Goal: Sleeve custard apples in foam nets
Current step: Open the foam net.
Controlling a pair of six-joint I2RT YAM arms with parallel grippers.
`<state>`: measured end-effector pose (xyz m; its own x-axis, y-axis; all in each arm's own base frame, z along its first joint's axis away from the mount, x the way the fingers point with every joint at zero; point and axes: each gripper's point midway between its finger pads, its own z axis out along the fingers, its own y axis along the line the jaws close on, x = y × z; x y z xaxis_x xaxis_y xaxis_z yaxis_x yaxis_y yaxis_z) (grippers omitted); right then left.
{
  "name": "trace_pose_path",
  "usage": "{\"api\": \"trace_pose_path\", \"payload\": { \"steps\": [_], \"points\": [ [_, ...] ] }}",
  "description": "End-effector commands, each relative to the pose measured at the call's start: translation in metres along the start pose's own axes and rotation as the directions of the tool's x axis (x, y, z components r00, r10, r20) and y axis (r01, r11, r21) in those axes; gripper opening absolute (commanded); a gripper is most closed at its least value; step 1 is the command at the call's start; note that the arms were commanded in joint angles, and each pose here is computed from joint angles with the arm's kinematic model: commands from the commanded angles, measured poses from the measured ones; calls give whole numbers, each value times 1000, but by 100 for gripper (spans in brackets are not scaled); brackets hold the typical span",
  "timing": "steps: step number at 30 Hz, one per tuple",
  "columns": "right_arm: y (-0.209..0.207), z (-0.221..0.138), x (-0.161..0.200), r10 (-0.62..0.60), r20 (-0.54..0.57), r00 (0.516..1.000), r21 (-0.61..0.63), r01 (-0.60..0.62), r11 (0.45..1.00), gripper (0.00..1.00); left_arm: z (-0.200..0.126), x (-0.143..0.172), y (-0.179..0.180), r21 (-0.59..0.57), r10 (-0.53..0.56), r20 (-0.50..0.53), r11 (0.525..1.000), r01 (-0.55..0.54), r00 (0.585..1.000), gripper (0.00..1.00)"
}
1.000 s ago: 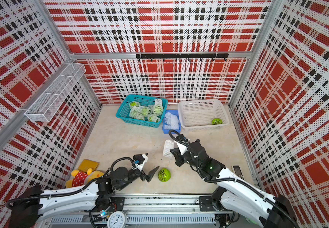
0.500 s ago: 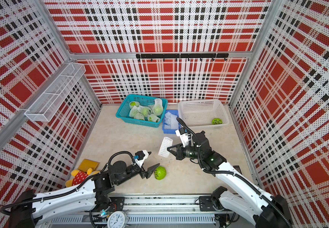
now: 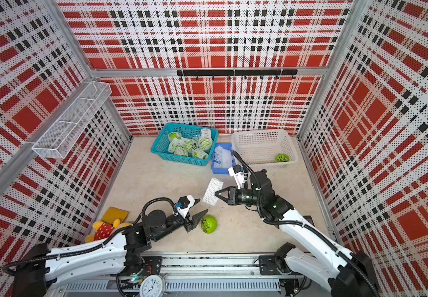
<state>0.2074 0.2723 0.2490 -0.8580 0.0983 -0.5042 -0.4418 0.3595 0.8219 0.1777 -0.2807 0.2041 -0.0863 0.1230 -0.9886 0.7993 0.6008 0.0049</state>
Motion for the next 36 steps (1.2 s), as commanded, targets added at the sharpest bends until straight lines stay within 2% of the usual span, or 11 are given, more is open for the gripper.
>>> {"api": "trace_pose_path", "payload": {
  "steps": [1,4,10,14,26,32,36],
  "points": [
    [8,2,-6,-3,20,1000,-52,4,999,0,5,-21,0,-5,-21,65,1000,21,998,49],
    [6,2,-4,-4,15,1000,-49,5,999,0,7,-25,1,-11,-39,85,999,40,996,43],
    [1,0,-1,-22,22,1000,-22,23,999,0,7,-34,2,-16,-50,116,999,52,992,48],
    [-1,1,0,-25,21,999,-24,26,999,0,9,-35,7,-49,-44,115,998,50,992,47],
    [-4,2,4,-23,9,1000,-35,23,999,0,13,-40,25,-157,-40,145,986,63,989,35],
    [-7,4,7,-9,-3,1000,-33,9,999,0,9,-49,31,-187,-59,200,978,97,978,30],
    [-12,5,8,-1,0,1000,-19,1,1000,0,8,-55,32,-192,-52,217,977,94,975,22]
  ]
}}
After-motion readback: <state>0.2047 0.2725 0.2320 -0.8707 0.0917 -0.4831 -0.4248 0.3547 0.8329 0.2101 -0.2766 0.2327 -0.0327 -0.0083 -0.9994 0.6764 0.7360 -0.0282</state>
